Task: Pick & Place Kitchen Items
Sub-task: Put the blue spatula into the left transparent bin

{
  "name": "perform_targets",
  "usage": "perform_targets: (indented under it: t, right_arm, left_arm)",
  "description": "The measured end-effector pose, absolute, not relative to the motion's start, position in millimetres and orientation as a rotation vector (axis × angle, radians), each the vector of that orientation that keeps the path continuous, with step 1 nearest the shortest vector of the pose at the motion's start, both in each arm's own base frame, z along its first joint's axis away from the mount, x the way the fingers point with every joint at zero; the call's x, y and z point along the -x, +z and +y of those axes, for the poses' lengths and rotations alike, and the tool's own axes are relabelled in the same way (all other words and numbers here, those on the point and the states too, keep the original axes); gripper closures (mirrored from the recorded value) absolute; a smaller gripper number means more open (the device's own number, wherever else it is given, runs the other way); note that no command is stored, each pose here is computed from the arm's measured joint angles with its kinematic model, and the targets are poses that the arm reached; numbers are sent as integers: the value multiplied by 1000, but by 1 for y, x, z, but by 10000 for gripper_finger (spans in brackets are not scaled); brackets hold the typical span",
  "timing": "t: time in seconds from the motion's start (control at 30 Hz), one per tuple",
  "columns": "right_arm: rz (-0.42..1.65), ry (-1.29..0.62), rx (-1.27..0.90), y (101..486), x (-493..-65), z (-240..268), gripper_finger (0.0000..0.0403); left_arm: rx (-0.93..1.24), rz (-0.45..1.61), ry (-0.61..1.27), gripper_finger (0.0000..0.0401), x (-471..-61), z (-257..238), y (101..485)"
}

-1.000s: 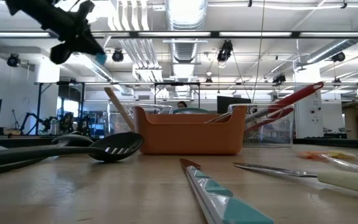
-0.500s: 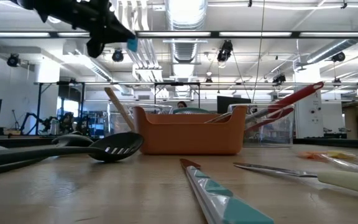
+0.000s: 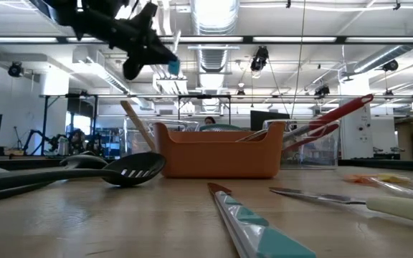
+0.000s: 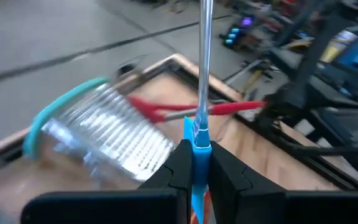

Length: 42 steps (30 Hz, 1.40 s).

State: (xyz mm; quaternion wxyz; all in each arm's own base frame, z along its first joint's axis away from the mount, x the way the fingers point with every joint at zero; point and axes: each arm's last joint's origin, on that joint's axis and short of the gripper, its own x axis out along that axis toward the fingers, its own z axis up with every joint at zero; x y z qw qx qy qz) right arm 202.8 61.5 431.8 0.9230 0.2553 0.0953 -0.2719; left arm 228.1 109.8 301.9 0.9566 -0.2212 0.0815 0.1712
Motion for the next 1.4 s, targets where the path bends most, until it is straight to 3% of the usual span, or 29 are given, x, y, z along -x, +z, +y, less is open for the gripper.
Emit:
perform_targets:
  t: [0.2,0.33,0.5,0.7,0.83,1.0,1.2,1.4]
  right_arm:
    - [154,-494,-468,434,-236,54,351]
    - [151,-340,-408,435,-259,50,351]
    - [136,-341,-371,435,-267,43,348]
    - [64,-334,-386,442,-269,38,303]
    - [-3,-207,-464,453,-265,39,264]
    - [21,-74,-647,460,-251,40,233]
    - [139,-30,-830,453,-247,41,223]
    - [203,8,-912,446,-255,43,223]
  left_arm:
    - [284,123,152,373,-254,92,318]
    - [288,108,14,373,-269,77,333]
    - [281,63,-100,373,-283,56,357]
    - [166,40,-193,373,-297,36,373]
    - [-68,79,-175,373,-298,33,371]
    - [-390,173,-22,373,-288,32,371]
    - [-991,288,92,373,-281,20,376]
    - [-1313,358,204,373,-281,7,394]
